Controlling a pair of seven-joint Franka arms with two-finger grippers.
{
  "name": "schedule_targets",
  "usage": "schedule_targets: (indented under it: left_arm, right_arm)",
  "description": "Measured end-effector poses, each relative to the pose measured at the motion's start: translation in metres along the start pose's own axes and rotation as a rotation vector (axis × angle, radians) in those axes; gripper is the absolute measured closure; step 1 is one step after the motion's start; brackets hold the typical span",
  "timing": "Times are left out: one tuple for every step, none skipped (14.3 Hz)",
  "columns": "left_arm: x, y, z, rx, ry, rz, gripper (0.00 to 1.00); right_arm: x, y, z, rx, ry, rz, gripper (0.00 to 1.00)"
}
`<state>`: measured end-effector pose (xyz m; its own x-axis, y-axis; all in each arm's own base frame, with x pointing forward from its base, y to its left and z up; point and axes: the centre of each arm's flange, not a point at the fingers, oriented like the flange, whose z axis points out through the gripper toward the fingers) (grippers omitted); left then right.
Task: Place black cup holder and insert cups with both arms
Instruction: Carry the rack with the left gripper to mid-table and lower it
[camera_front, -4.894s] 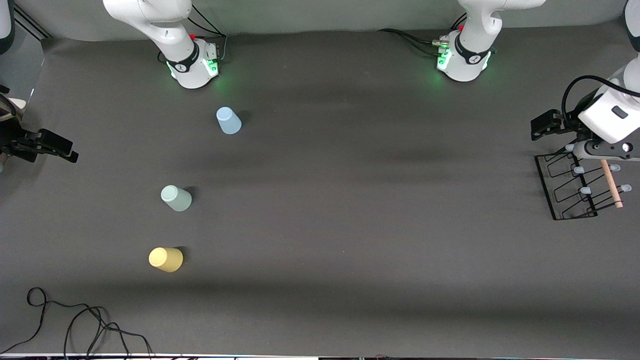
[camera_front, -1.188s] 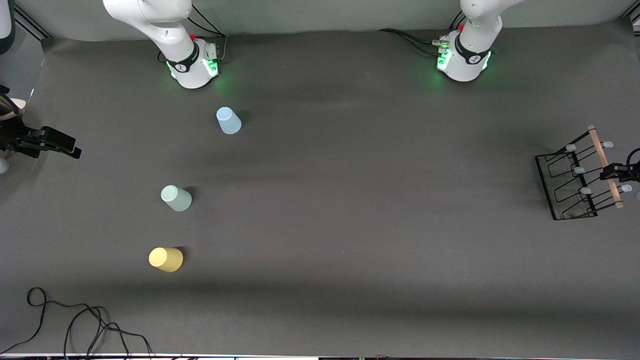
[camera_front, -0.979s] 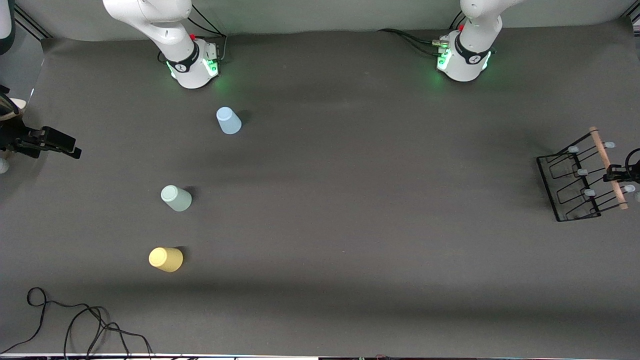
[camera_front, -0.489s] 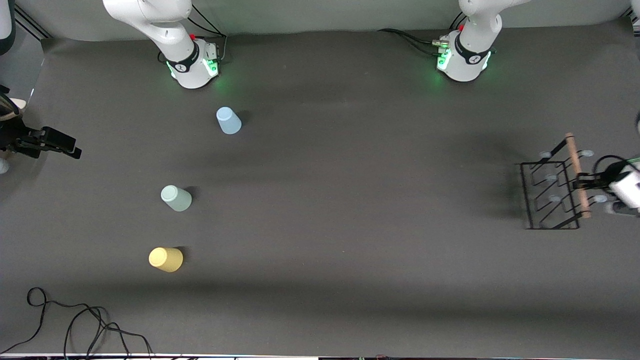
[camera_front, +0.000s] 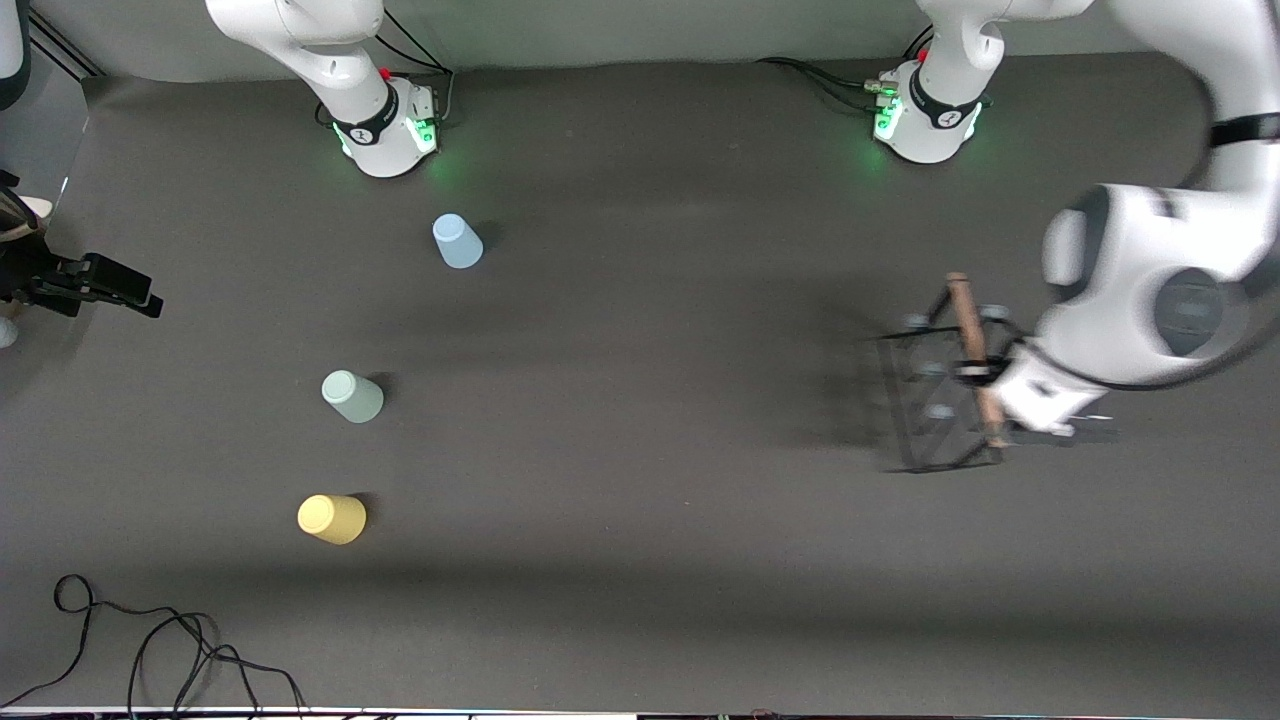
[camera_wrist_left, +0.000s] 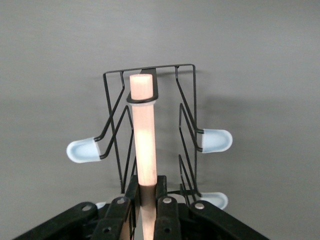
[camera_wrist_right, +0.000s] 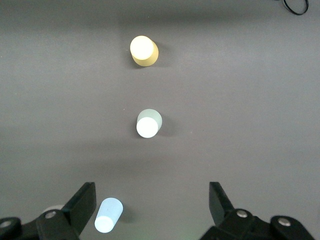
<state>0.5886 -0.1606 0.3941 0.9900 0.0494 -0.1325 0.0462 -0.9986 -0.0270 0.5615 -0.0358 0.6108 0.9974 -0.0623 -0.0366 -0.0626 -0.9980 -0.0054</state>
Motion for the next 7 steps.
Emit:
schedule_targets:
  left_arm:
    - [-0.011,0.043,-0.003,0.004,0.012,-0.009,0.84]
    - [-0.023,0.084,-0.005,0.005,0.027,-0.011,0.84]
    - [-0.034,0.123,-0.007,-0.002,0.039,-0.006,0.84]
    - [-0.044,0.156,-0.007,-0.018,0.04,0.001,0.84]
    - [-0.052,0.185,-0.005,-0.042,0.032,0.012,0.84]
    - [-0.059,0.208,-0.002,-0.061,0.021,0.026,0.84]
    - [-0.063,0.226,0.003,-0.073,0.012,0.041,0.84]
  right_arm:
    - [0.0,0.0,0.0,0.0,0.0,0.0,0.0]
    - [0.0,0.0,0.0,0.0,0.0,0.0,0.0]
    - [0.0,0.0,0.0,0.0,0.0,0.0,0.0]
    - [0.0,0.0,0.0,0.0,0.0,0.0,0.0]
    - [0.0,0.0,0.0,0.0,0.0,0.0,0.0]
    - [0.0,0.0,0.0,0.0,0.0,0.0,0.0]
    - [0.0,0.0,0.0,0.0,0.0,0.0,0.0]
